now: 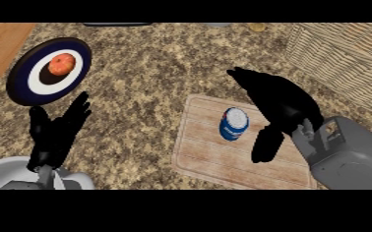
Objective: Pick the can from the cutting board and place it in the basket
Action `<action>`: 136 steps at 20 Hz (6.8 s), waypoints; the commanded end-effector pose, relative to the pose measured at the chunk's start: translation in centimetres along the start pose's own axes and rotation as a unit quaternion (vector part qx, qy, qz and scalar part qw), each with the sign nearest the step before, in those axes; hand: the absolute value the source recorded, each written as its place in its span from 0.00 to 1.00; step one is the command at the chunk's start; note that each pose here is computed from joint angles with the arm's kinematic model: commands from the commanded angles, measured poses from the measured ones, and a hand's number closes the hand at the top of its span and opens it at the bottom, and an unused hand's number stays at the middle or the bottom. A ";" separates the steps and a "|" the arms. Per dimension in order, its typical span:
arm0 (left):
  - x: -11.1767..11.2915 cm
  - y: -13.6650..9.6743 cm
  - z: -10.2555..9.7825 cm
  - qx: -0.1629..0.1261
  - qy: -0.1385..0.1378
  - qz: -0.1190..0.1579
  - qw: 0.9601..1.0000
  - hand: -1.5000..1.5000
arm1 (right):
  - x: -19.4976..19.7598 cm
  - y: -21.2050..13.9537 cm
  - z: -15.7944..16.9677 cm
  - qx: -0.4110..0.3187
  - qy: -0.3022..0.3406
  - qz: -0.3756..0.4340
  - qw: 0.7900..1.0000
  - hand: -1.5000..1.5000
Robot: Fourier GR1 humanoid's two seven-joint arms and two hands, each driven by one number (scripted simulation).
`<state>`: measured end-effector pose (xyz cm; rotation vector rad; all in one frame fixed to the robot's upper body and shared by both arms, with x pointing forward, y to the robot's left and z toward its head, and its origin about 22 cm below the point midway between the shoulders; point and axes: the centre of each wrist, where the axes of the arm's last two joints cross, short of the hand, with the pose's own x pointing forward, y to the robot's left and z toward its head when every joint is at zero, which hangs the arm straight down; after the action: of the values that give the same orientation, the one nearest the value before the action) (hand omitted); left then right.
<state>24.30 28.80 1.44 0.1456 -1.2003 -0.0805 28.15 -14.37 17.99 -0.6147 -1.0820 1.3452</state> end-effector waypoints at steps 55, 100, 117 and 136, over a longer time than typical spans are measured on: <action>-3.3 -1.2 0.6 -0.023 0.071 0.000 0.997 0.50 | -4.0 3.2 -12.0 -0.110 0.349 -0.059 0.929 1.00; -6.0 -1.2 2.1 -0.008 0.091 0.006 0.996 0.50 | -15.0 -19.7 -7.0 -0.563 0.399 -0.294 0.661 1.00; -5.5 -1.1 2.4 0.000 0.087 0.011 0.996 0.50 | -24.7 -12.3 -7.3 -0.553 0.466 -0.318 0.613 1.00; -7.2 -0.3 4.1 0.018 0.099 0.019 0.995 0.50 | -27.4 -12.4 -3.9 -0.594 0.445 -0.292 0.604 0.00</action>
<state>17.57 29.68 -1.98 0.1811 -1.0575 -0.0308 41.28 -41.29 19.66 -1.4974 -0.9960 -0.4277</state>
